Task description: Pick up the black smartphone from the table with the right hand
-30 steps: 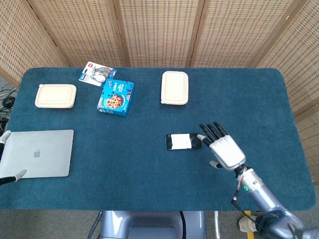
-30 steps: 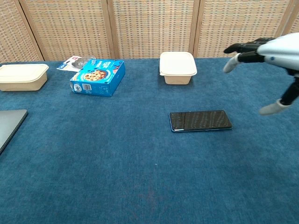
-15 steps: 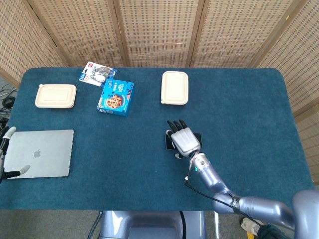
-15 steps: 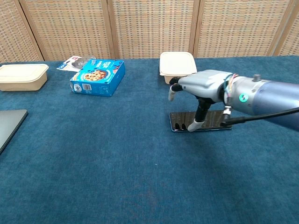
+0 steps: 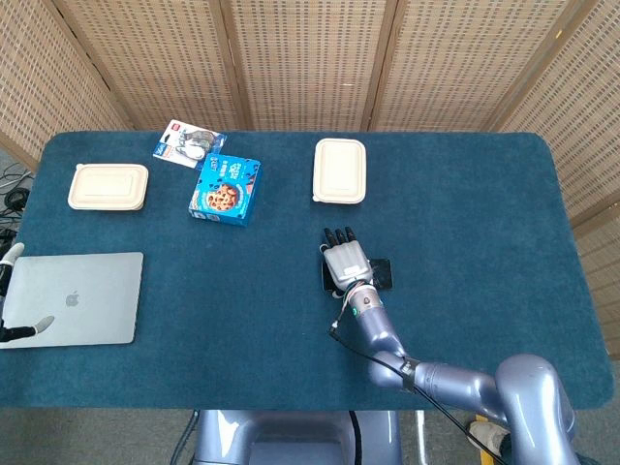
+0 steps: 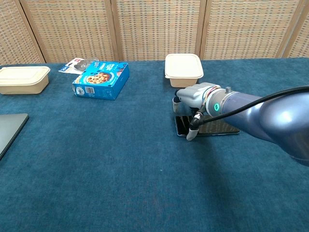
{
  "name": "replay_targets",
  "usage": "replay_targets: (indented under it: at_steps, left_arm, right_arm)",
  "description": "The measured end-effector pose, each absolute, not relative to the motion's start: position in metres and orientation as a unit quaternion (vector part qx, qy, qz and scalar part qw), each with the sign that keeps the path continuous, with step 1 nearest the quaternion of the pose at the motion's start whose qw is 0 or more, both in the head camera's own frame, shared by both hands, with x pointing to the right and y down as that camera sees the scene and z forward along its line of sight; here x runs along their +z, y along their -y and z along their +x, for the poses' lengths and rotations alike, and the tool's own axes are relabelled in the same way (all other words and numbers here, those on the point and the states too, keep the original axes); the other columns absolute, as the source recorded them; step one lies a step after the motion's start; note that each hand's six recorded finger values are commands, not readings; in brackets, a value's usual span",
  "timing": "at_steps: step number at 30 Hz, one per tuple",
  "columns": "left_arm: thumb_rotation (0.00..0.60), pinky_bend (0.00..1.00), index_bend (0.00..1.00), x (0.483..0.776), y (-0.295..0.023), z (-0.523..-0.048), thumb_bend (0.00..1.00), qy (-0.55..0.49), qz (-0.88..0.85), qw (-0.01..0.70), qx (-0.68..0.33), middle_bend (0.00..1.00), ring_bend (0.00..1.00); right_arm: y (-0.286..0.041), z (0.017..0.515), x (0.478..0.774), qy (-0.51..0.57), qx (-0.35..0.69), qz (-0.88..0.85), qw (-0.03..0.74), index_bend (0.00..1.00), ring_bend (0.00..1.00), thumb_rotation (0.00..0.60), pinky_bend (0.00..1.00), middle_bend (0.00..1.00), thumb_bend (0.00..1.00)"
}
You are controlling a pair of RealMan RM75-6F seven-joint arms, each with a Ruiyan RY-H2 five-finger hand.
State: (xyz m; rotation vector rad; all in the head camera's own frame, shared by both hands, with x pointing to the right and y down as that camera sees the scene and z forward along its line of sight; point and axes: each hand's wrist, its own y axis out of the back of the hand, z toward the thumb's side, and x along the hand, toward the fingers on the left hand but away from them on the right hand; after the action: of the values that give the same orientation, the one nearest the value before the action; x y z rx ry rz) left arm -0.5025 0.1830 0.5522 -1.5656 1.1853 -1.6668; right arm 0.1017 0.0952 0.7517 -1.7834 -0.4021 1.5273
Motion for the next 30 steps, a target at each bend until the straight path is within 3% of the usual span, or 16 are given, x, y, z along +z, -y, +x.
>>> replay_targets:
  at_steps: [7, 13, 18, 30]
  left_arm:
    - [0.600, 0.00, 0.00, 0.553, -0.182, -0.503, 0.00, -0.442, -0.583, 0.278, -0.622, 0.00, 0.00]
    - [0.600, 0.00, 0.00, 0.553, -0.182, -0.501, 0.00, -0.442, -0.584, 0.278, -0.622, 0.00, 0.00]
    - [0.600, 0.00, 0.00, 0.553, -0.182, -0.502, 0.00, -0.442, -0.584, 0.277, -0.622, 0.00, 0.00]
    - [0.600, 0.00, 0.00, 0.553, -0.183, -0.497, 0.00, -0.438, -0.588, 0.279, -0.620, 0.00, 0.00]
  right_arm:
    - [-0.096, 0.102, 0.755, 0.143, 0.599, -0.695, 0.371, 0.41, 0.00, 0.600, 0.00, 0.00, 0.02]
    - [-0.095, 0.105, 0.757, 0.140, 0.600, -0.696, 0.369, 0.52, 0.00, 0.600, 0.00, 0.00, 0.16]
    - [-0.093, 0.106, 0.753, 0.149, 0.591, -0.703, 0.367, 0.55, 0.00, 0.600, 0.00, 0.00, 0.23]
    - [-0.088, 0.108, 0.716, 0.210, 0.521, -0.748, 0.353, 0.55, 0.00, 0.600, 0.00, 0.00, 0.23]
